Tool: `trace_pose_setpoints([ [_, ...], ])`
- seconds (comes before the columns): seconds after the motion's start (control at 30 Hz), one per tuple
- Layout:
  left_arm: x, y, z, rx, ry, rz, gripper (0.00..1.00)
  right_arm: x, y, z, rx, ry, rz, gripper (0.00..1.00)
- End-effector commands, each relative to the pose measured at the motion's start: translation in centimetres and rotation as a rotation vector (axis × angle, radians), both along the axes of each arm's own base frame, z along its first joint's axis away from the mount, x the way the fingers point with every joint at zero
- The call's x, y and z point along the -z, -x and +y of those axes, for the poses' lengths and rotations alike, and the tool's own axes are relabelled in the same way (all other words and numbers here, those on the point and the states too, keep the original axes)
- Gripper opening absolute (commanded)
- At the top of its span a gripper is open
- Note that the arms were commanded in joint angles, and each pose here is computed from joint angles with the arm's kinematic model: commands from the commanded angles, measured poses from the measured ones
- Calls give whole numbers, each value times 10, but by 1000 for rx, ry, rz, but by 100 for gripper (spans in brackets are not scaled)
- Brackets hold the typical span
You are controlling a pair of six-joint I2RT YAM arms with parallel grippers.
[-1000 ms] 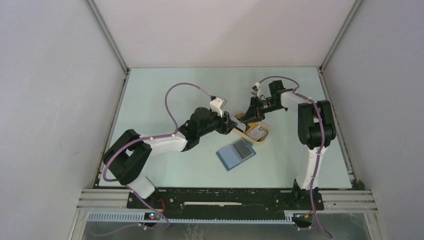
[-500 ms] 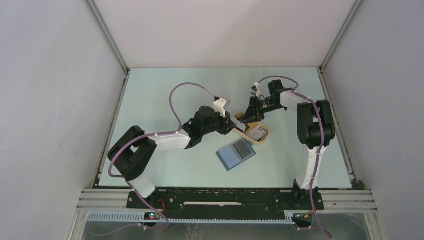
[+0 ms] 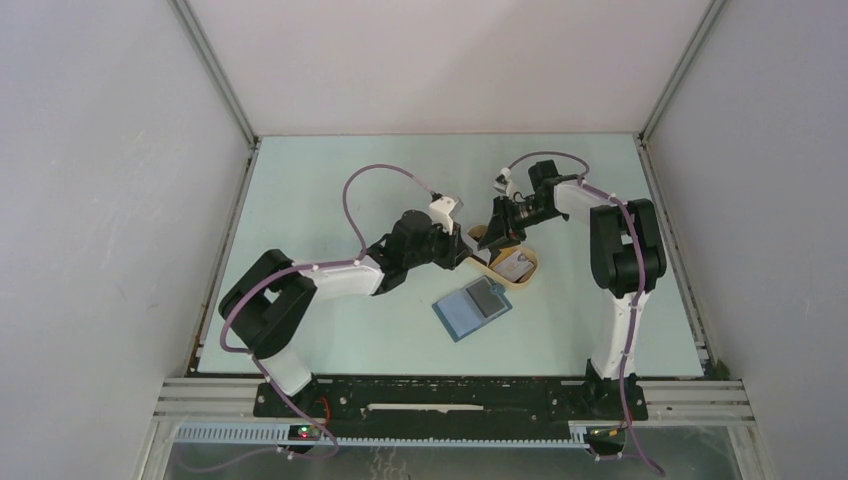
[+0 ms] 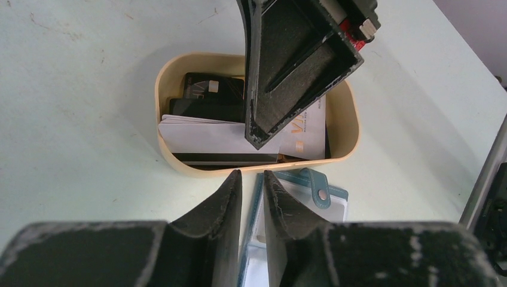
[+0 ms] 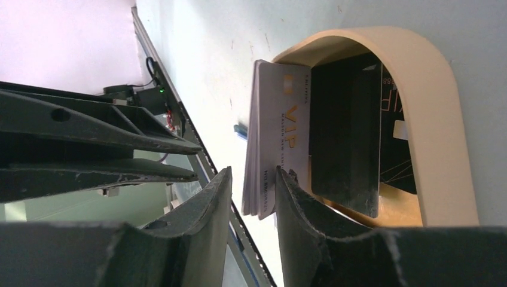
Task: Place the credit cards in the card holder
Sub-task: Pick up the credit card from the storage box.
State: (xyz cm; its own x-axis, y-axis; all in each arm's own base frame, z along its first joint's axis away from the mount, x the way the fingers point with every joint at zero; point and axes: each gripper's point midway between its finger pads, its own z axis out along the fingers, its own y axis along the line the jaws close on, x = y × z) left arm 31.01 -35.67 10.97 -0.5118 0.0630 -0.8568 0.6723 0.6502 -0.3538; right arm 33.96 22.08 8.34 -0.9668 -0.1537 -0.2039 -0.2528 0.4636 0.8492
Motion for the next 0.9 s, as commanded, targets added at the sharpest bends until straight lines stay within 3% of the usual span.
trace_pose_setpoints([
  [0.0, -24, -9, -13, 14, 45, -37, 24, 9, 1, 3, -28, 47, -16, 42],
  [0.37, -25, -9, -12, 10, 44, -37, 24, 13, -2, 0, -34, 113, -65, 45],
  [0.87, -25, -10, -10, 3, 40, -41, 24, 6, -4, -2, -22, 85, -54, 48],
])
